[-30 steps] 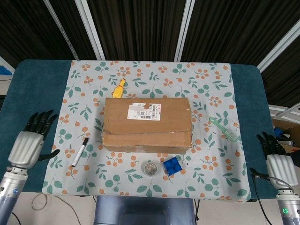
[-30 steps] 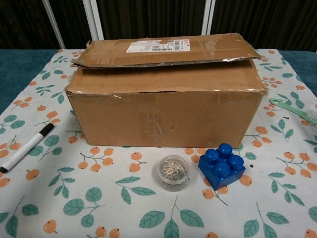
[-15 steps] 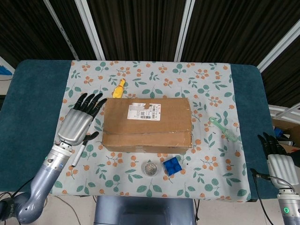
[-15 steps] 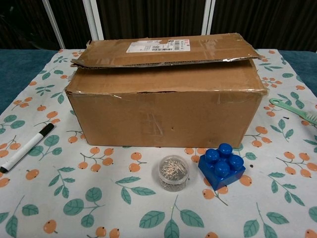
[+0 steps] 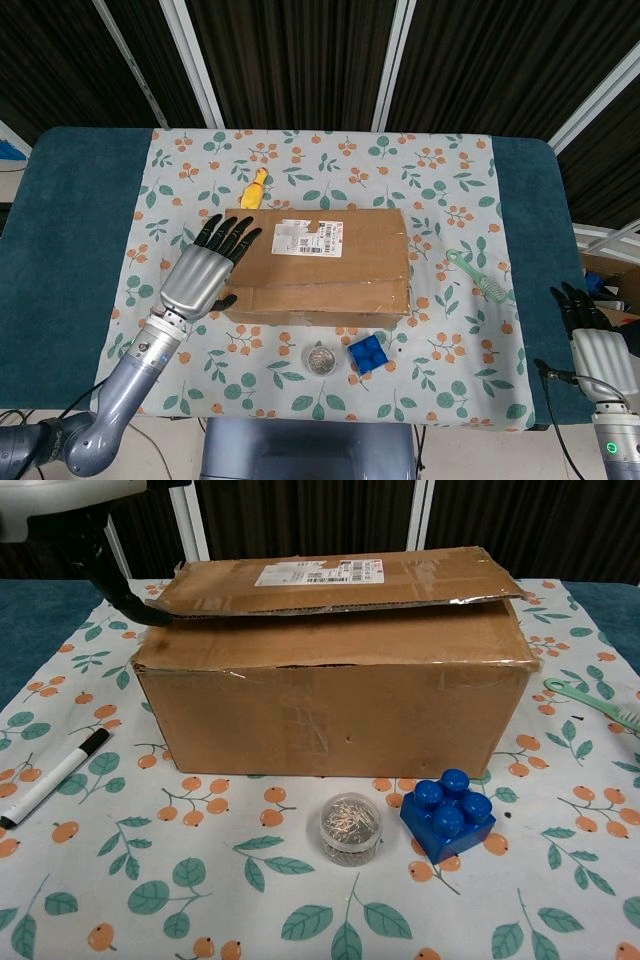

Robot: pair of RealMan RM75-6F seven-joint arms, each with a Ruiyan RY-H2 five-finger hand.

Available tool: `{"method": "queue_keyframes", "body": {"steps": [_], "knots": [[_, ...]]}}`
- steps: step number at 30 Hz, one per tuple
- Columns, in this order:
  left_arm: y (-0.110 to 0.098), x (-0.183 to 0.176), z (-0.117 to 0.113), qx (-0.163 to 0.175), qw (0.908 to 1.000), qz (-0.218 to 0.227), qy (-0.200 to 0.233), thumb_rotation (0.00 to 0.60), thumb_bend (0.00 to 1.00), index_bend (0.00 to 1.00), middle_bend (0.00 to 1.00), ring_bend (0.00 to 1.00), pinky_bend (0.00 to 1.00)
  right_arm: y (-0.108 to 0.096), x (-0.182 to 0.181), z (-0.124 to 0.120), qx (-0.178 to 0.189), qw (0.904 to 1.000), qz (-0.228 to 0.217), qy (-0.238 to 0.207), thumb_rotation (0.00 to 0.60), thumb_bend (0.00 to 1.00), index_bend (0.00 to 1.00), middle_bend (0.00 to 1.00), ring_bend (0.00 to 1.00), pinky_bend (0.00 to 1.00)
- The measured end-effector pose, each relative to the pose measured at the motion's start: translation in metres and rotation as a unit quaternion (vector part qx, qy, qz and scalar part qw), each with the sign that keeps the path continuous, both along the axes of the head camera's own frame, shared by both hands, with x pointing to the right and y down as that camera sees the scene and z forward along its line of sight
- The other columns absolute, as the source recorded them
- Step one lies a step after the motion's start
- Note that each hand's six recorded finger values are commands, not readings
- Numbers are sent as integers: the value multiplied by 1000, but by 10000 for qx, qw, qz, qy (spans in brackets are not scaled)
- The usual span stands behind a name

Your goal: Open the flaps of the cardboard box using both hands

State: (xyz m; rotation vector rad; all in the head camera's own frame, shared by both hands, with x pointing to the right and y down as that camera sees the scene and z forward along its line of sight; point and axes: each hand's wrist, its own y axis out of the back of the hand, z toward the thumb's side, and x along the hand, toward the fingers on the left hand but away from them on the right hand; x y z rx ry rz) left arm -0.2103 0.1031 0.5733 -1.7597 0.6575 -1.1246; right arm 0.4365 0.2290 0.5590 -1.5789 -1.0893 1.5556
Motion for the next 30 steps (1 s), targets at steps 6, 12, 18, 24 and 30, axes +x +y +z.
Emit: {"method": "queue_keyframes", "body": {"steps": [6,12,18,24,30], "knots": [[-3,8,11,34,10000,41,-33,600,127,0,0,0,0,0,-1,0,-5,10000,2,-17,600,129,0,0,0,193],[-7,17,19,132,9998,145,-84,600,195,0,0,0,0,0,0,0,-19,10000,20,-28,600,129,0,0,0,193],[-12,26,23,320,9993,211,-16,600,219,0,0,0,1,1,0,0,-38,10000,60,-57,600,130,0,0,0,193],[-27,36,17,754,9967,291,112,600,247,0,0,0,1,1,1,1,-65,9999,101,-74,600,130,0,0,0,193],[-54,38,3,1183,9926,156,211,600,246,0,0,0,1,1,1,2,-109,9998,143,-108,600,131,0,0,0,193]]}}
